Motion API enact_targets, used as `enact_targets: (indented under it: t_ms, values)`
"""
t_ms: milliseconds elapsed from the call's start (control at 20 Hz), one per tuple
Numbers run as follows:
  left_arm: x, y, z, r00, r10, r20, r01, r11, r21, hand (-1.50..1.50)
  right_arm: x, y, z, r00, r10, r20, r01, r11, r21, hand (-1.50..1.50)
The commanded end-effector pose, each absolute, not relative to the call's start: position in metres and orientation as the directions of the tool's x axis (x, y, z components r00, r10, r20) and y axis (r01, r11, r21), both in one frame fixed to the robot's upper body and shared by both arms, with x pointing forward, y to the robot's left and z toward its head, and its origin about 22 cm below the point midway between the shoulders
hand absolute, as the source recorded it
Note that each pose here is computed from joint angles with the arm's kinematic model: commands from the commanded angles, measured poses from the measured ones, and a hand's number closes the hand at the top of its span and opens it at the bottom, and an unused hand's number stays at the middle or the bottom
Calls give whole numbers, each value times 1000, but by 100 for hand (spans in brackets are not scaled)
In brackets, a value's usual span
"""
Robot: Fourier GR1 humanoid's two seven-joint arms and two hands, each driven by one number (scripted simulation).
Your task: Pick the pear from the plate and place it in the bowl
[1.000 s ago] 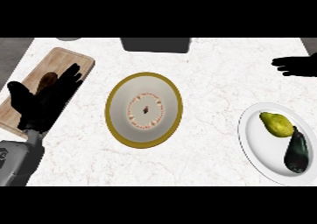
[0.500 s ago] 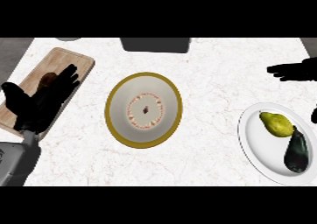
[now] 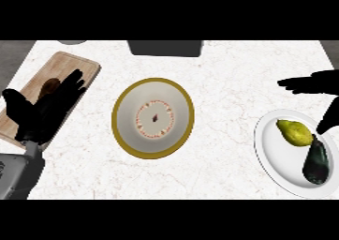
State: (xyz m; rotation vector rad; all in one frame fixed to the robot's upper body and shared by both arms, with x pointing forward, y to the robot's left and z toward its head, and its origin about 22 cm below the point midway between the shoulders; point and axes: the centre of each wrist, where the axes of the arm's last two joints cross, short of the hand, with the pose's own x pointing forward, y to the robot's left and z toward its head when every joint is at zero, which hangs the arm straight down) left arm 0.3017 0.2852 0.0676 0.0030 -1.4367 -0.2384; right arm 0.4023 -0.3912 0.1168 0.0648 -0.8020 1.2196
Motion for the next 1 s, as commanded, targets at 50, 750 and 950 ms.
enact_targets:
  t_ms: [50, 750, 950]
  values:
    - [298, 283, 64, 103, -167, 981, 166, 975, 149, 0, 401, -401, 112, 115, 751, 650, -898, 359, -256, -150]
    - [307, 281, 68, 122, -162, 979, 178, 974, 139, 0, 391, -378, 52, 104, 788, 607, -935, 285, -210, -150]
    - [297, 283, 68, 127, -158, 979, 164, 977, 136, 0, 392, -378, 49, 103, 786, 610, -929, 295, -223, -150]
